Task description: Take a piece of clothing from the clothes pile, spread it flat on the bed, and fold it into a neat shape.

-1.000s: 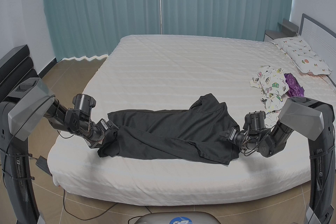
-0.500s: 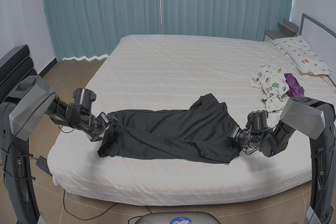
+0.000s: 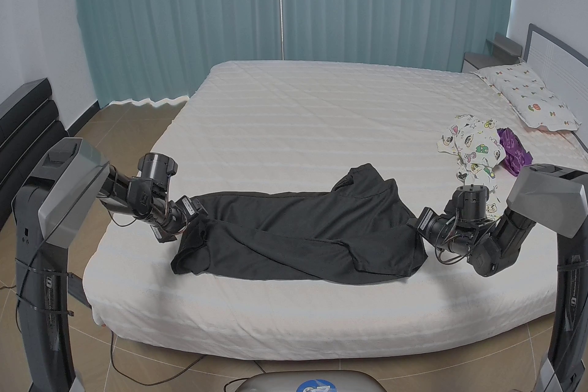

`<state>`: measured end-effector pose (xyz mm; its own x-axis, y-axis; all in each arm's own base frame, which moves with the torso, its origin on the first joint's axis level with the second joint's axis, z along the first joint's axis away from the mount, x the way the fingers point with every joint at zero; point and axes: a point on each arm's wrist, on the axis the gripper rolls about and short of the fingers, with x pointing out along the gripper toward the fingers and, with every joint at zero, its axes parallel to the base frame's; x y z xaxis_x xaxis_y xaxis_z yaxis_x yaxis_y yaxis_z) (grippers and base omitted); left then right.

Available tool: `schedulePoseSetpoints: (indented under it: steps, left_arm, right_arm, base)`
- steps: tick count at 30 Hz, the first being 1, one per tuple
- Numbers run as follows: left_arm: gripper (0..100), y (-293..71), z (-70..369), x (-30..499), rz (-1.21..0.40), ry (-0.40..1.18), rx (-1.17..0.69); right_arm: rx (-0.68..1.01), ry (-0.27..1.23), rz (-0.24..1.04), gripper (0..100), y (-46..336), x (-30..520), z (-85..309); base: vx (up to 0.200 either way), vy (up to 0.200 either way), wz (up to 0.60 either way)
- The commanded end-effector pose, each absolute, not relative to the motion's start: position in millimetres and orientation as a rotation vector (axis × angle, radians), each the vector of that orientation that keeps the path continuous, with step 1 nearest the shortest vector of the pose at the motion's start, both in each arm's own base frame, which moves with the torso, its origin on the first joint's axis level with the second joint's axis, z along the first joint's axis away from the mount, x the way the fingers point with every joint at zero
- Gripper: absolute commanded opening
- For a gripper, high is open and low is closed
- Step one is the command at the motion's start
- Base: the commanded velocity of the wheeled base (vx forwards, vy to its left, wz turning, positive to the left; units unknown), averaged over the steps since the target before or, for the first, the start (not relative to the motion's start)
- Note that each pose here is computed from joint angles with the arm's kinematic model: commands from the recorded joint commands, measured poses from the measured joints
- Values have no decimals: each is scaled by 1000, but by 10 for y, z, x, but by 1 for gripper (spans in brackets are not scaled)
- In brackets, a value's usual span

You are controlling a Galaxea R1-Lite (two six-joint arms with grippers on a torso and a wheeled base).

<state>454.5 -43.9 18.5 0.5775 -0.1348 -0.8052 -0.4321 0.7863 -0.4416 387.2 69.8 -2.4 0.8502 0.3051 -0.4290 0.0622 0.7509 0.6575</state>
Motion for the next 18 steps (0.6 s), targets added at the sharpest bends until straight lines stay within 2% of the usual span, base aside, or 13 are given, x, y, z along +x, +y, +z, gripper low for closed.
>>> schedulePoseSetpoints:
  steps: [1, 9, 15, 16, 18]
  left_arm:
    - [100, -626, 126, 4580, 175, 1000, -654]
    - [100, -766, 67, 4582, 169, 1005, -633]
    - [100, -726, 31, 4589, 213, 991, -599]
    - [0, -711, 31, 4592, 216, 987, -584]
    - [0, -673, 17, 4599, 225, 982, -563]
  right_arm:
    - [719, 553, 138, 0, 679, 3844, -28]
    - [719, 555, 134, 0, 667, 3843, -36]
    - [719, 557, 133, 0, 666, 3840, -39]
    - [719, 559, 134, 0, 672, 3839, -45]
    - [718, 559, 135, 0, 678, 3838, -45]
  base:
    - [0, 0, 0]
    - [0, 0, 0]
    - [0, 0, 0]
    - [0, 0, 0]
    - [0, 0, 0]
